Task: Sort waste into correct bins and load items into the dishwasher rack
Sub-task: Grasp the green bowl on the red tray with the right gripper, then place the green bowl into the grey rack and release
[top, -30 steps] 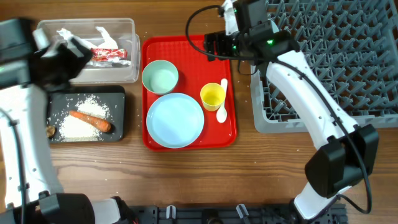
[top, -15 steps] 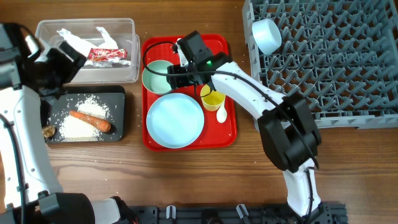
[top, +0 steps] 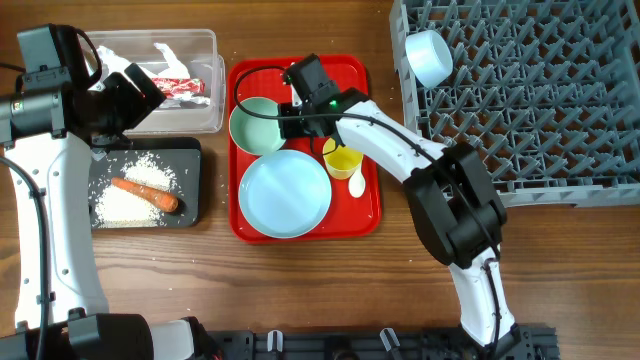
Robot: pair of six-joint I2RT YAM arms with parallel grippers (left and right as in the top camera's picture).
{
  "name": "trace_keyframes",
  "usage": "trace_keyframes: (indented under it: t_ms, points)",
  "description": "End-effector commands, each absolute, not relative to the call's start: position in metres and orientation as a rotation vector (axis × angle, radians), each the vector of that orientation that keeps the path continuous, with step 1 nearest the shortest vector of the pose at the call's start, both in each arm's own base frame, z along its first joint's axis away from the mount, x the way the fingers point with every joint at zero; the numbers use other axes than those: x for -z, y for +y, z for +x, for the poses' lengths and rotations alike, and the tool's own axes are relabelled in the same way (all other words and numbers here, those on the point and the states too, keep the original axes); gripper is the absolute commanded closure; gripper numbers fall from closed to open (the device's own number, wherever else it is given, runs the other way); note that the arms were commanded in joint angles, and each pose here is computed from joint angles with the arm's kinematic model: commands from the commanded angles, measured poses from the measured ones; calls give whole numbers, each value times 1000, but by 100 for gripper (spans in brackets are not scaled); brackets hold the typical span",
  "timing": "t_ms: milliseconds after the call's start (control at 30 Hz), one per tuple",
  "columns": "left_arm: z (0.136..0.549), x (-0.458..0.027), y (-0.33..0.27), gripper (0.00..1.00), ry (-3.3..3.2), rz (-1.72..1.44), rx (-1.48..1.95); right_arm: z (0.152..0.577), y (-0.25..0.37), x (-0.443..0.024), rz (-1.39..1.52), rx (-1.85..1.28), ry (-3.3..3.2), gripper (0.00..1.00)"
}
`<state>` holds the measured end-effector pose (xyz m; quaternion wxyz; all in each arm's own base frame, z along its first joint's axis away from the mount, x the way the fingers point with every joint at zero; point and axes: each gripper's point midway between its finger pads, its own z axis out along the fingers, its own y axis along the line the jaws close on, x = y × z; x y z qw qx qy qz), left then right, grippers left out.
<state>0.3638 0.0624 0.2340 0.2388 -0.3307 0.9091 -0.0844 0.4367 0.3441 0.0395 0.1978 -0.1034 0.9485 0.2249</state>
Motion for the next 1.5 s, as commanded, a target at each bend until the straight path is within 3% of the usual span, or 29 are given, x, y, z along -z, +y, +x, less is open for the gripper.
trace_keyframes:
  t_ms: [0, 167, 267, 500, 667, 900, 1167, 1467]
  points:
    - [365, -233, 64, 0, 2495, -884, 210, 461, 318, -103, -229, -636, 2531, 96]
    - [365, -233, 64, 0, 2495, -884, 210, 465, 256, -215, -162, -563, 2362, 96]
    - [365, -233, 64, 0, 2495, -884, 210, 445, 184, -272, -35, -331, 2307, 96]
    - [365, -233, 64, 0, 2495, -884, 210, 346, -26, -340, 383, 748, 2171, 96]
    - [365, -233, 63, 0, 2496, -885, 210, 342, -35, -318, 286, 920, 2269, 96]
    - [365, -233, 64, 0, 2495, -884, 210, 387, -29, -255, -237, 1311, 2438, 96]
    - [365, -233, 64, 0, 2495, -884, 210, 417, -21, -207, -283, 1367, 2465, 96]
    - [365, -233, 63, 0, 2496, -885, 210, 431, -19, -201, -396, 1523, 2398, 96]
